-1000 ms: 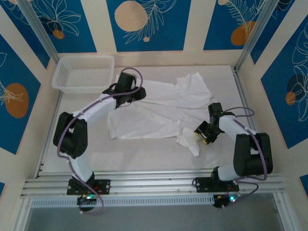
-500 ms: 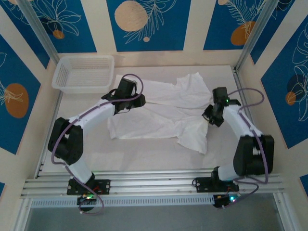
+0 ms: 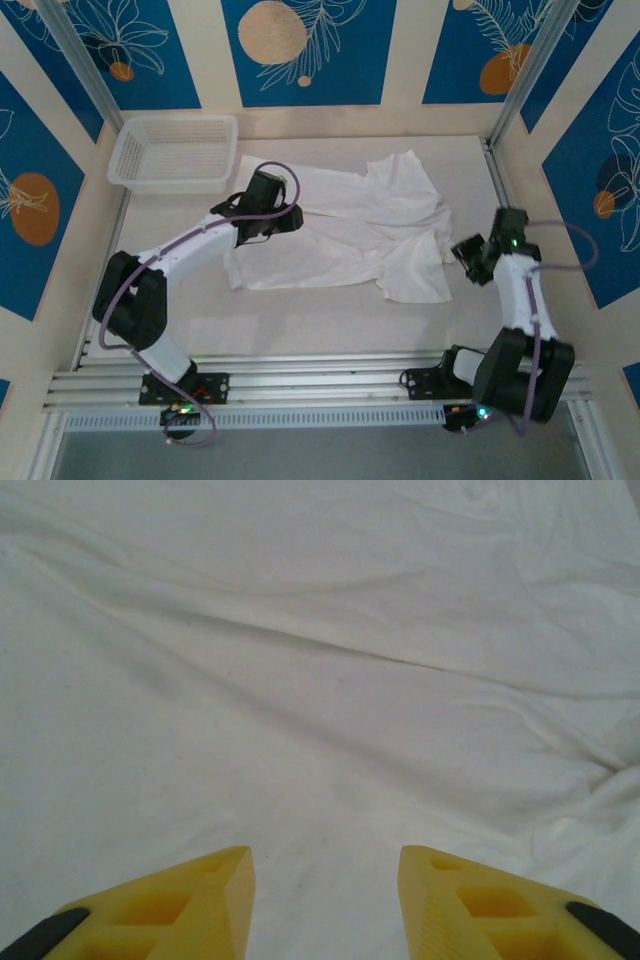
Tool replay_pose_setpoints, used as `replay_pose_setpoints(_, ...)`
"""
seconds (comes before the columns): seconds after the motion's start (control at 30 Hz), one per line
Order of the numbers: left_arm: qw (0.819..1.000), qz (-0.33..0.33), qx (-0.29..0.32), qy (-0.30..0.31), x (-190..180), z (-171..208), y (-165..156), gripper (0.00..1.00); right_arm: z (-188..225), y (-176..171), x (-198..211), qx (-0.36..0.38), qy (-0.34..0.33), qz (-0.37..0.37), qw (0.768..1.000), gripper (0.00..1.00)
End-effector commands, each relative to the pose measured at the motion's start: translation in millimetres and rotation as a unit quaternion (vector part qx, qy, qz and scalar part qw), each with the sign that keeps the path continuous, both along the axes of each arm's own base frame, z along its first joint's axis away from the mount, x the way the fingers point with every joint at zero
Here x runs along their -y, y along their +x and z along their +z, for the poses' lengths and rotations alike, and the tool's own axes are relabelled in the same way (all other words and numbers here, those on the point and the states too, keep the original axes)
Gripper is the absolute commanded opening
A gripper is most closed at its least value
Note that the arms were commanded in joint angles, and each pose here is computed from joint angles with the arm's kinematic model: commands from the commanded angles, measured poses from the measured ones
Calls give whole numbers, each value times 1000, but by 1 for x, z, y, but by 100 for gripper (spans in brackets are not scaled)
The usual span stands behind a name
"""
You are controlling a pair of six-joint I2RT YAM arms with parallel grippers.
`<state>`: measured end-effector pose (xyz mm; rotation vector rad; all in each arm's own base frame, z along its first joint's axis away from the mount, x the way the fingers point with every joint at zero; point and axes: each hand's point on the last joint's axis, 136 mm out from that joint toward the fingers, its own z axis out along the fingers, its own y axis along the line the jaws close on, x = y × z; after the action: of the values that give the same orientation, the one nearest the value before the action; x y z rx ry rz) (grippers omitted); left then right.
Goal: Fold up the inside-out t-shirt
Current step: Smooth out the T-shirt at the center of the table, then flatten out the T-shirt at the center of the table.
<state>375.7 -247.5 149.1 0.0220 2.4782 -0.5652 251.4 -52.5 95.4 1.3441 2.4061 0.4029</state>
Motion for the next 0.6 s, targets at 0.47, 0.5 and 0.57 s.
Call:
replay_pose_setpoints(0.47, 1000, -8, 3, 23, -12, -7, -24, 43, -70, -20, -22, -58, 132, 13, 990, 43)
replay_pose_setpoints(0.5, 1000, -8, 4, 24, -12, -7, -24, 43, -71, -22, -19, -67, 124, 6, 990, 43)
replay_pose_setpoints(0.57, 1000, -7, 4, 28, -14, -6, -24, 43, -71, -29, -14, -84, 108, -10, 991, 45)
